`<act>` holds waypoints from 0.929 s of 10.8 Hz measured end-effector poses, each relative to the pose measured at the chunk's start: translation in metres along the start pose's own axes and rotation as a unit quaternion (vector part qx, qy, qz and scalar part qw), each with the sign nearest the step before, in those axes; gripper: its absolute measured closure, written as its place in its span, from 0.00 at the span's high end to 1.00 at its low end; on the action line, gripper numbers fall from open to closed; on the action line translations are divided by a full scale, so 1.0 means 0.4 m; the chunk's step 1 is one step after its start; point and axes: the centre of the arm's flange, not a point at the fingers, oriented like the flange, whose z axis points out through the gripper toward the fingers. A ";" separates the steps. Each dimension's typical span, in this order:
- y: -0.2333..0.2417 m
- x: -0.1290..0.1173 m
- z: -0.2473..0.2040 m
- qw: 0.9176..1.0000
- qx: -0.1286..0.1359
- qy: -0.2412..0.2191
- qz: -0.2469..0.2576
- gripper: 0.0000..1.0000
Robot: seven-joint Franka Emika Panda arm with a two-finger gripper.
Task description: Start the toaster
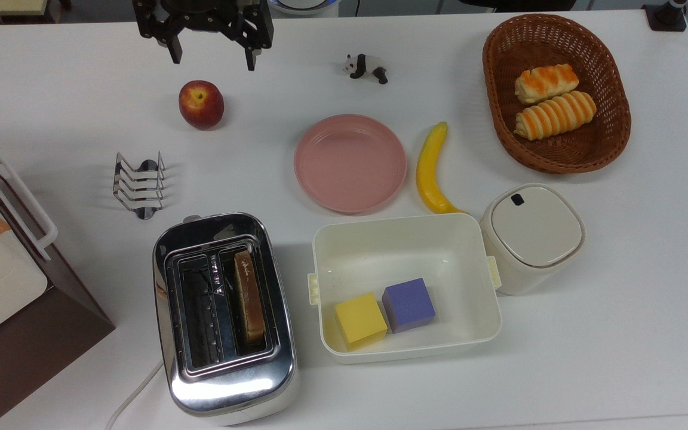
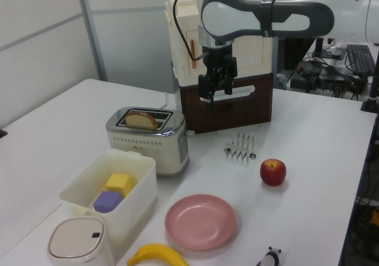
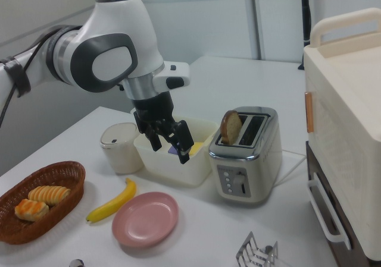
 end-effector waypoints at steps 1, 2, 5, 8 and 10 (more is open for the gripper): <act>0.000 0.000 0.000 1.000 0.000 0.000 0.000 1.00; -0.002 0.000 0.001 1.000 0.000 0.000 -0.001 1.00; -0.007 0.001 0.005 1.000 0.000 -0.002 -0.008 1.00; -0.008 0.000 0.010 1.000 0.000 -0.004 -0.009 1.00; -0.014 0.001 0.019 1.000 0.000 -0.008 -0.011 1.00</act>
